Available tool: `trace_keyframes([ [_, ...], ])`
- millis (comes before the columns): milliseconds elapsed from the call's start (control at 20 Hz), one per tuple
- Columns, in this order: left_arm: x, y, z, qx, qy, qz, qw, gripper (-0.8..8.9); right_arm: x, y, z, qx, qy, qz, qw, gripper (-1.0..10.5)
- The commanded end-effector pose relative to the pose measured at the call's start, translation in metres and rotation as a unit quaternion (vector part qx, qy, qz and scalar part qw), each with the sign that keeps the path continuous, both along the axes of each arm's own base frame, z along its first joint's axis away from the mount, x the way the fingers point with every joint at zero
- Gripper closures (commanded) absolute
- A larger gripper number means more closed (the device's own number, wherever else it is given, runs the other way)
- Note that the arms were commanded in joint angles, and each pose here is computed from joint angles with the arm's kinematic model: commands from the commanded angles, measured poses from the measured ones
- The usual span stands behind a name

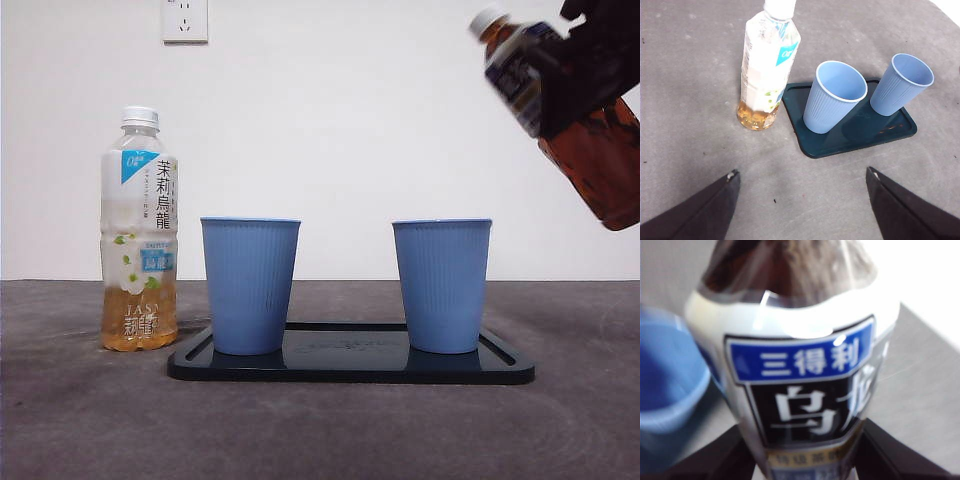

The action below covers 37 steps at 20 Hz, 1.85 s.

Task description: Pour the drink into the cup

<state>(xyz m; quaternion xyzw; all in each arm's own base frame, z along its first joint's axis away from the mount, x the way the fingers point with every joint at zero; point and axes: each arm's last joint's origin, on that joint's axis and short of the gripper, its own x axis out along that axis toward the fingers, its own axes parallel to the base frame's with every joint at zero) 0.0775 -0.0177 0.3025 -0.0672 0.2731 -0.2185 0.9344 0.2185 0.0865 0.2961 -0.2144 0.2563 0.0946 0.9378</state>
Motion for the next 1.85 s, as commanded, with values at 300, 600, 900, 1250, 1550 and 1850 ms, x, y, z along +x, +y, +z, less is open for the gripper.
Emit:
trace_keyframes([
  [300, -0.001, 0.0, 0.007, 0.006, -0.022, -0.006, 1.0, 4.08, 0.011, -0.005, -0.004, 0.19, -0.075, -0.027, 0.979, 7.6],
  [600, -0.001, 0.0, 0.008, 0.005, -0.023, -0.006, 1.0, 4.07, 0.009, -0.016, -0.048, 0.248, -0.107, -0.023, 0.963, 7.6],
  [900, -0.001, 0.0, 0.008, 0.005, -0.024, -0.006, 1.0, 4.07, 0.013, -0.026, -0.081, 0.271, -0.104, -0.016, 0.957, 7.6],
  [1250, -0.001, 0.0, 0.008, 0.005, -0.023, -0.006, 1.0, 4.08, 0.032, -0.022, -0.104, 0.275, -0.101, -0.016, 0.956, 7.6],
  [1550, -0.001, 0.0, 0.008, 0.005, -0.023, -0.006, 1.0, 4.07, 0.037, -0.02, -0.115, 0.271, -0.083, -0.016, 0.959, 7.3],
  [1850, -0.001, 0.0, 0.008, 0.005, -0.023, -0.006, 1.0, 4.07, 0.035, -0.021, -0.119, 0.262, -0.059, -0.022, 0.963, 6.5],
])
